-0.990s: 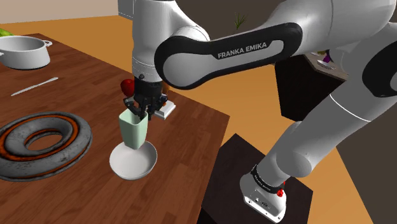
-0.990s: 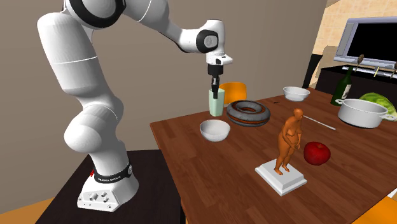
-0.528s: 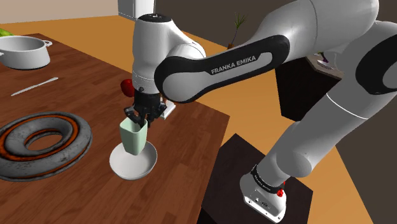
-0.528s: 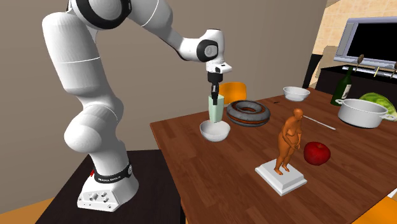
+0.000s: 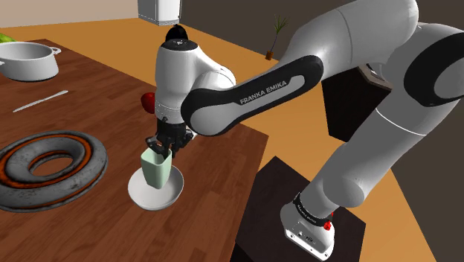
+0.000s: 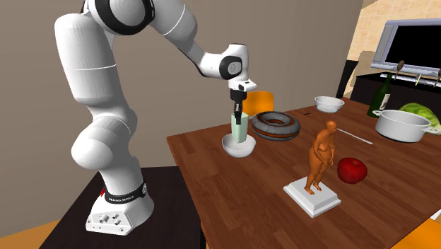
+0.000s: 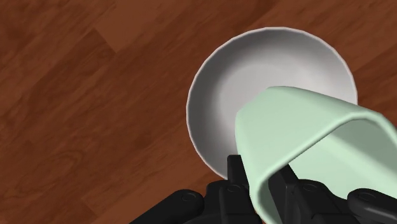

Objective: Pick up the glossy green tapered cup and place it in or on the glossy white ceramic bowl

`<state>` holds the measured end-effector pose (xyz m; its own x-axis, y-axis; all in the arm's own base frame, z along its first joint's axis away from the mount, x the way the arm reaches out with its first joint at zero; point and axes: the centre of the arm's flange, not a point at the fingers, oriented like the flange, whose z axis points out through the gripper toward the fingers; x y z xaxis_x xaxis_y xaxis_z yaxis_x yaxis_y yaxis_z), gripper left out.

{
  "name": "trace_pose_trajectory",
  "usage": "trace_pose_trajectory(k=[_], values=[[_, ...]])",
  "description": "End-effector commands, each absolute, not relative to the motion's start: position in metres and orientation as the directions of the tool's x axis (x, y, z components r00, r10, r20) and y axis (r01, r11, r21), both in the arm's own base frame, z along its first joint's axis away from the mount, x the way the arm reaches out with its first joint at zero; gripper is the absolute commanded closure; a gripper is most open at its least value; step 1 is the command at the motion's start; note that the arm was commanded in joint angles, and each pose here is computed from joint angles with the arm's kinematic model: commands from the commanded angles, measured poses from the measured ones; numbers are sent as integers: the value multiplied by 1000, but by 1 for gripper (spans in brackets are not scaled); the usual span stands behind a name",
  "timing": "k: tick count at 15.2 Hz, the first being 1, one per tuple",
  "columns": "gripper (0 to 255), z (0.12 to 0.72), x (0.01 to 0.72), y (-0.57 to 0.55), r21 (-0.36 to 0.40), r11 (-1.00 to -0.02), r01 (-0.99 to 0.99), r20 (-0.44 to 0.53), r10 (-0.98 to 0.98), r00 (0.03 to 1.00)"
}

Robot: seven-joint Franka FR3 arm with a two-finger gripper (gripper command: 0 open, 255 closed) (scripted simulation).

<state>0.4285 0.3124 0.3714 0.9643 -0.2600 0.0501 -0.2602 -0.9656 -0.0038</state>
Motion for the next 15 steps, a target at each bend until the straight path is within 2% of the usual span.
trace_pose_trajectory(k=[1,6,7,12,15], values=[[255,368,429,312,-5,-966,-260,51,-260,964],[255,368,429,312,-4,-966,-260,51,-260,964],[0,368,429,312,-4,-966,-260,51,-260,964],[0,368,429,312,-4,-966,-260,51,-260,964],[0,408,427,313,-4,-966,-260,51,-260,964]])
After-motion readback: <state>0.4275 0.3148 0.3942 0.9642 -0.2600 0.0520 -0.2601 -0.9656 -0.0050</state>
